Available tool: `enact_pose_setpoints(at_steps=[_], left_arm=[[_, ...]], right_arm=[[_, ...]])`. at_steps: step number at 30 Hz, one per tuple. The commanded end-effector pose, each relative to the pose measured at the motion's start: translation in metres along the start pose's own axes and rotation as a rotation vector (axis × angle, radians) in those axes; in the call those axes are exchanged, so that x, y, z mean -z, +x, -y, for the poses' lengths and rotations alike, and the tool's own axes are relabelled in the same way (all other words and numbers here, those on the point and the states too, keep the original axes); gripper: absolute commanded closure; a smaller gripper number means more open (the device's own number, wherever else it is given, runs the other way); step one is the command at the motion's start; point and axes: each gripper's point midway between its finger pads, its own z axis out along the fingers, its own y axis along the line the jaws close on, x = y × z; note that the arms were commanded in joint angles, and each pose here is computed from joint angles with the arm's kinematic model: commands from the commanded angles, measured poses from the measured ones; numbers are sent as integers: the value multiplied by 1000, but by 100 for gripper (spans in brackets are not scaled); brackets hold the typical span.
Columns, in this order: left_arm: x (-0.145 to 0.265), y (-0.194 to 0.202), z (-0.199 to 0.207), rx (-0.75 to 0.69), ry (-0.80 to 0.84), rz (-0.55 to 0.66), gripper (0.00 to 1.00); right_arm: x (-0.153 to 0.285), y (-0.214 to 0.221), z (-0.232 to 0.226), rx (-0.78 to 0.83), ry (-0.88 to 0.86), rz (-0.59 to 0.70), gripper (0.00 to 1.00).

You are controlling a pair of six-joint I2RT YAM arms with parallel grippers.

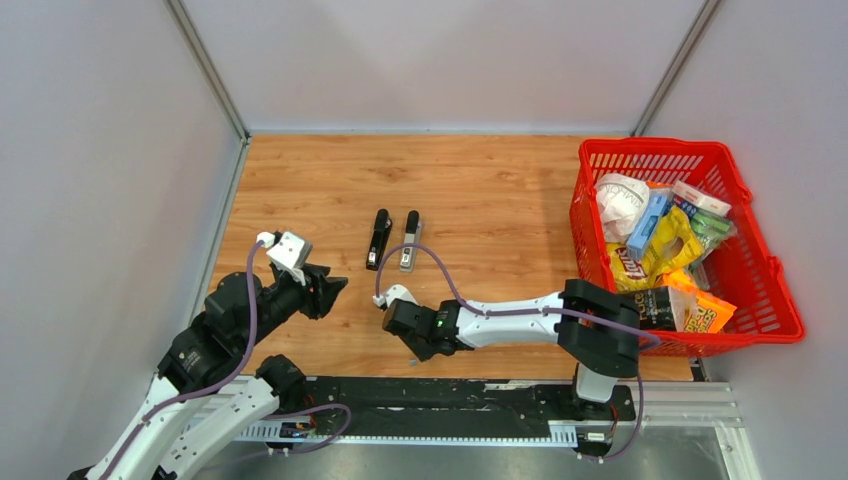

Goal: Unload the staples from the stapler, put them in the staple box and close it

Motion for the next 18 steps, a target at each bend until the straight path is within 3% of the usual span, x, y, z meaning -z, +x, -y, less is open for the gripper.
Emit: enact_pose_setpoints(at_steps=[1,8,18], left_arm=[[-2,-2,0,-22,4,7,48],[-2,0,-1,-20,0,3,48],[-3,-1,-2,-21,-7,1,48]], right_arm=[[5,-12,-1,-27,8,60,85],[28,-19,8,-56,25,118,87],[59,1,57,-159,156,133,87]])
